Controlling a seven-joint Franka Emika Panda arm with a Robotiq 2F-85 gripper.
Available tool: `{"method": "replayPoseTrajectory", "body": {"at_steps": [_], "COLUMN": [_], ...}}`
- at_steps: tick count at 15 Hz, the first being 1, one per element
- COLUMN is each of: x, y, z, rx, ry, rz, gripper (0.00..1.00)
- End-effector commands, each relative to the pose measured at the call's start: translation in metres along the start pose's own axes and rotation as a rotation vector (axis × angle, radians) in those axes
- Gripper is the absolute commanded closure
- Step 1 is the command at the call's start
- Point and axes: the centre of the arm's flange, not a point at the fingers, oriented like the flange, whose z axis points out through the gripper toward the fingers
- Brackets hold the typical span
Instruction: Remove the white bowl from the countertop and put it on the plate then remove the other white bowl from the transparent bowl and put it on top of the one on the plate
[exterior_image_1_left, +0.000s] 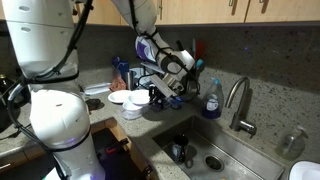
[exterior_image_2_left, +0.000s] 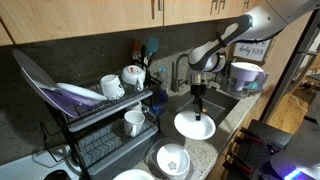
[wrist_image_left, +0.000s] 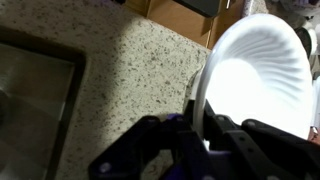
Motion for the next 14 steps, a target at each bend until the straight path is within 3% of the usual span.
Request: {"method": "replayPoseTrajectory", "body": {"at_steps": [1,9,10,14], "x": [-0.010,-0.004,0.006,0.005], "y": [-0.034,-0.088,-0.074,-0.082], "z": [0.002,0.024,0.033,0.036], "rx": [0.037,0.000,0.005,-0.003], "ry": [0.001,-0.107,-0.087,-0.101], "rz": [-0.052,-0.167,-0.135,-0.154], "gripper": [0.98,0.98,0.91,0.91]}}
